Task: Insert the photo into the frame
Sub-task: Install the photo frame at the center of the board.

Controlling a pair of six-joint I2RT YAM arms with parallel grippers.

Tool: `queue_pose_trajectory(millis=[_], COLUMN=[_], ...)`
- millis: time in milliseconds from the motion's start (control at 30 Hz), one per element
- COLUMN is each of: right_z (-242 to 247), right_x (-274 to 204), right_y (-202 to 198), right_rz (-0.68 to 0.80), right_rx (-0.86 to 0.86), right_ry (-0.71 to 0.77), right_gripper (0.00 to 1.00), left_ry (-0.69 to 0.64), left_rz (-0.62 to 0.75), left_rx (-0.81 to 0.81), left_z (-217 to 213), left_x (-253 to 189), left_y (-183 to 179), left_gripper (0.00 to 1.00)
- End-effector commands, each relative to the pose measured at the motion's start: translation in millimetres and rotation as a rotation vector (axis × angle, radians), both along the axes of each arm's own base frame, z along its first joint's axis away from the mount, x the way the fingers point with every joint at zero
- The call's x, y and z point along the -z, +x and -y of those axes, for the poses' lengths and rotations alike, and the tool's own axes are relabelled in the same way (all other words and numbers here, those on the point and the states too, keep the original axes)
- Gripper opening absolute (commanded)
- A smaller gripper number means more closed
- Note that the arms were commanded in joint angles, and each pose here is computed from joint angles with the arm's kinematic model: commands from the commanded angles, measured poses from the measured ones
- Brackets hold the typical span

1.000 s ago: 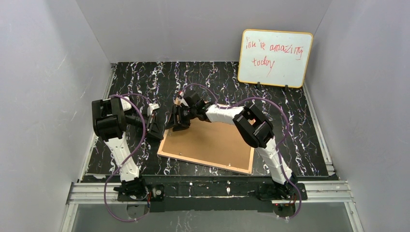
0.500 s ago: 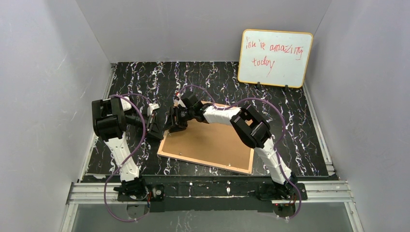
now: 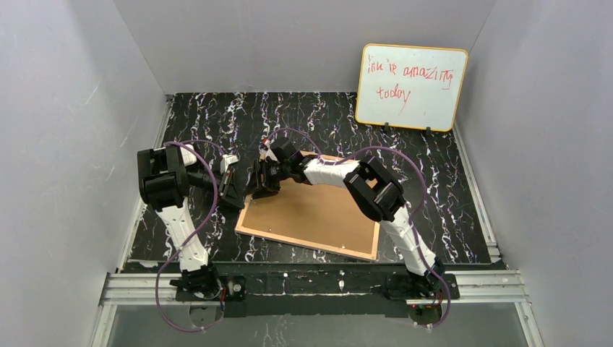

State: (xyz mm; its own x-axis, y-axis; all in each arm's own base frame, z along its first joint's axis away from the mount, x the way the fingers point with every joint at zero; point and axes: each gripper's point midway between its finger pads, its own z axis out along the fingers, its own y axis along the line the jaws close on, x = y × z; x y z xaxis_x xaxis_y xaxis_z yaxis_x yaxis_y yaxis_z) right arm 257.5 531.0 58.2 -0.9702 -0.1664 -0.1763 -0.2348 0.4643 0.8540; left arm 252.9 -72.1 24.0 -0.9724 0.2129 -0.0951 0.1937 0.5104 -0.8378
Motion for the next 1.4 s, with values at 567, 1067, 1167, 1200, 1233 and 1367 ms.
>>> queue_pose_trajectory(millis=[567,1067,1167,1200,1233,1367], right_z=[60,103,100,99,98,97], right_x=[-49,-14,-15,-15,-14,-5], right_y=[105,168,168,167,166,164], right_rz=[0.147,0.178,0.164,0.160,0.153,0.136], right_rx=[0.214,0.368,0.366,0.365,0.362,0.361], right_ry=[-0.012,-0.157,-0.142,-0.138,-0.136,-0.144], right_gripper=[0.68,0.67,0.66,0.65,0.65,0.64], left_ry=[0.129,0.153,0.149,0.151,0.153,0.155], left_rz=[0.172,0.183,0.179,0.178,0.178,0.171], left_rx=[0.093,0.069,0.077,0.081,0.084,0.095], left_z=[-22,-6,-5,-5,-5,-5], left_x=[5,21,23,24,25,28], left_y=[35,65,61,59,59,54], left_gripper=[0.18,0.34,0.32,0.32,0.31,0.28])
